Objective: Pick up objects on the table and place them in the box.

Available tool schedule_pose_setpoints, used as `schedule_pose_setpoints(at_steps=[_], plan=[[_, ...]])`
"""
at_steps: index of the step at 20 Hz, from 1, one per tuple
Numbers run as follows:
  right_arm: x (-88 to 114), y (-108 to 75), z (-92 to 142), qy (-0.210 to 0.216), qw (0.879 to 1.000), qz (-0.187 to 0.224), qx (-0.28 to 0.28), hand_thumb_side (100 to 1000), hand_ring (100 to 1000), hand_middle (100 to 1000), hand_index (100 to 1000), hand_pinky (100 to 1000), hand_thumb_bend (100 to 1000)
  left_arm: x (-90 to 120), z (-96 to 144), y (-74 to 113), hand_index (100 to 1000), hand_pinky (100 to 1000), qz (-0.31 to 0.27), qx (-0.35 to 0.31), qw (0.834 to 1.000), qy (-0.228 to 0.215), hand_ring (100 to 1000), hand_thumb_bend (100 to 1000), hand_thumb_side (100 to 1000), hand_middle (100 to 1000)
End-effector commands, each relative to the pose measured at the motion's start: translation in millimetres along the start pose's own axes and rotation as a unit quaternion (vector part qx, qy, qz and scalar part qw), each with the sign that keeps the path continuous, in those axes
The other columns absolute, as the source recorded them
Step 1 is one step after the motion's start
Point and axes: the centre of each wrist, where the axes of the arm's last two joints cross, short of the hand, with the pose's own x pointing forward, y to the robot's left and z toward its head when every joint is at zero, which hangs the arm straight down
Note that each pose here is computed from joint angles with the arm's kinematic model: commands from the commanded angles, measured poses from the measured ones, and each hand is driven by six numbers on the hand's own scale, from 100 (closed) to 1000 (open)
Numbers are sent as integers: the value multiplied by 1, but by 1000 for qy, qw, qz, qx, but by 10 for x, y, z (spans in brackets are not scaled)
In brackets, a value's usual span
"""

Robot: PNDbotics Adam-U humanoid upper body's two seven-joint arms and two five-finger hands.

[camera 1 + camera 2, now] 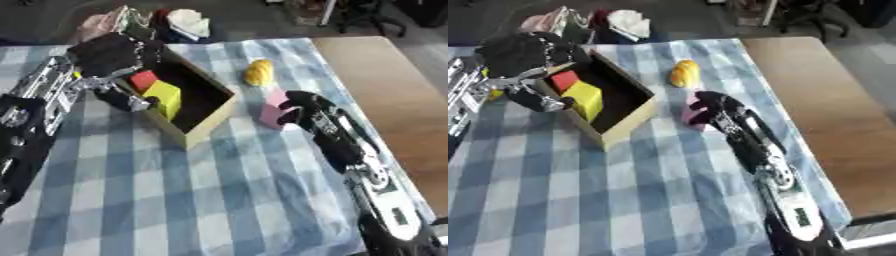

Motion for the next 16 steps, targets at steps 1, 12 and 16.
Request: schedule_pose_setpoints(at_steps=[1, 12, 16], plan=[[74, -38, -40, -13, 1000, 7, 1, 688, 626, 679, 819, 768, 100, -304, 245, 234, 896, 783, 0, -1, 999, 43, 701, 318, 284, 759], [75, -46, -40, -12, 1000, 8, -1, 690, 626, 679, 818, 768, 100, -847, 988, 73, 890, 776, 46, -78, 965, 247, 690, 251, 302, 749], [76, -28, -52, -14, 1000, 5, 1, 691, 626, 679, 818, 768, 100, -877, 1094, -172, 886, 771, 75, -105, 946, 297, 678, 194, 293, 741]])
